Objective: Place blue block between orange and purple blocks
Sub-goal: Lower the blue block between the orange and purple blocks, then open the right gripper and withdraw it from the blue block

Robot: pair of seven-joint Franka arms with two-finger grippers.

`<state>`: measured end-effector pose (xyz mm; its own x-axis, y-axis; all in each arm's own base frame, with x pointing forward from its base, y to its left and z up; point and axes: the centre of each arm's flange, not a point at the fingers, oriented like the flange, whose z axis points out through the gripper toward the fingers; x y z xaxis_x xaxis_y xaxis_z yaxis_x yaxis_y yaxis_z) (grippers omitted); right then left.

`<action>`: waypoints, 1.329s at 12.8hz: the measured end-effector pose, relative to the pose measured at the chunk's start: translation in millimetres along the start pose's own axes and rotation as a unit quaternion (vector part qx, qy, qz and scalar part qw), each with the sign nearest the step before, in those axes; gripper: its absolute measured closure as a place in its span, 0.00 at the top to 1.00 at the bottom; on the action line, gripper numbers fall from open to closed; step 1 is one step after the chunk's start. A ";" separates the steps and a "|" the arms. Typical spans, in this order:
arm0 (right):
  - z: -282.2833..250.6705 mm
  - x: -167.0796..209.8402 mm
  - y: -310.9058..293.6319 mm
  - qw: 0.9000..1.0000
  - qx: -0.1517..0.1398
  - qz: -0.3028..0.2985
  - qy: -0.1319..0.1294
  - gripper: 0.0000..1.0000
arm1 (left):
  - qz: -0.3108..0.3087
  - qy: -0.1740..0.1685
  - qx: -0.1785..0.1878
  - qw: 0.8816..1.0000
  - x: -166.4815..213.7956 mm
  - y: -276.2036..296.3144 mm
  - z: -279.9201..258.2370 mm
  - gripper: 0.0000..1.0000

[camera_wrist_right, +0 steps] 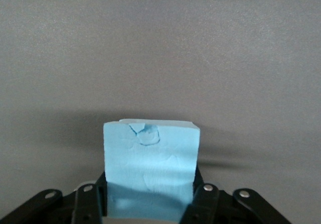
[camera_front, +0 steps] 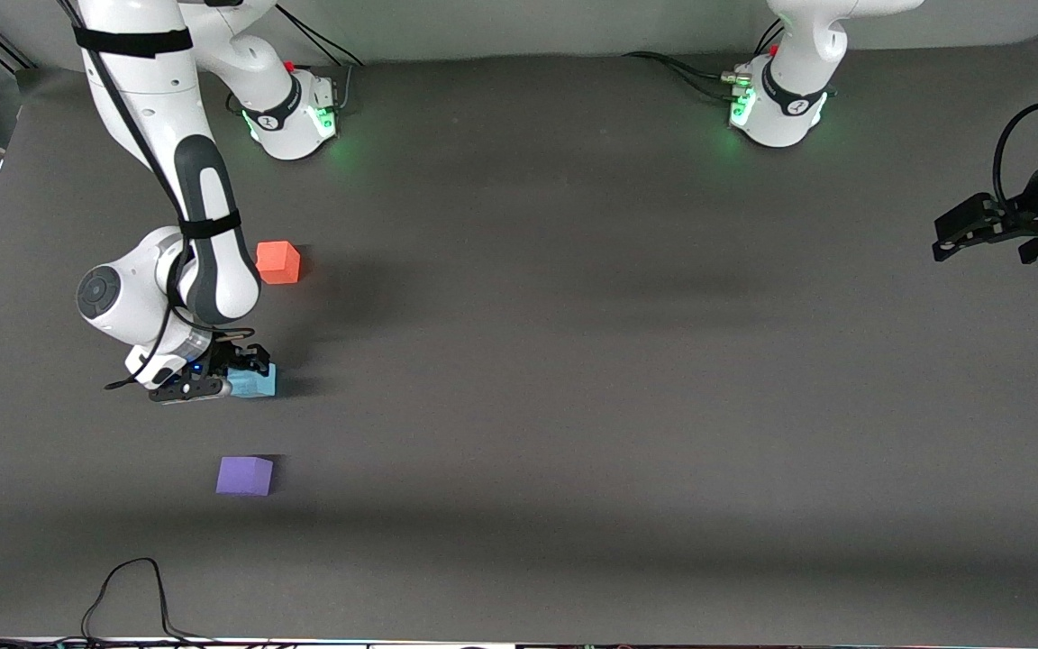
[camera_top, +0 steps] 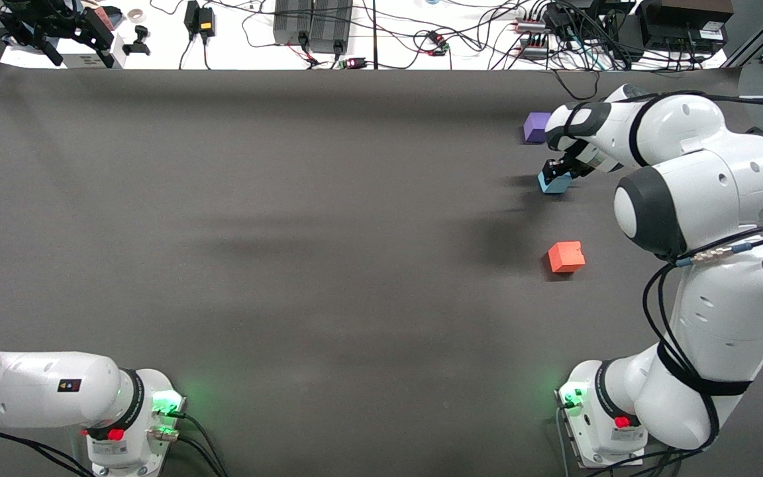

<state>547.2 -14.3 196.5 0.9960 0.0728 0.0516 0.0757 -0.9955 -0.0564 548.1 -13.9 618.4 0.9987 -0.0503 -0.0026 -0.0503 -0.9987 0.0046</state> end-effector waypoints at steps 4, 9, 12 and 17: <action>0.1 -6.6 -2.1 1.000 0.004 0.002 -0.002 0.59 | 0.000 0.000 0.000 1.000 0.1 0.4 0.3 1.00; 1.9 -16.2 -5.0 1.000 0.018 0.024 0.002 0.59 | 0.000 -0.001 0.000 1.000 0.4 1.3 0.9 1.00; 8.3 -24.0 -10.4 0.999 0.023 0.041 -0.006 0.76 | 0.000 -0.002 0.000 1.000 0.8 1.4 1.8 1.00; 5.1 -23.0 -21.4 0.999 0.028 0.045 -0.003 1.00 | 0.000 -0.002 0.000 1.000 1.0 1.8 2.1 1.00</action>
<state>523.0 5.6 191.4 0.9992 -0.0154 0.0370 -0.0110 -0.9931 -0.1168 549.0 -15.7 616.3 0.9987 -0.0511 -0.0065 -0.0511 -0.9987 0.0049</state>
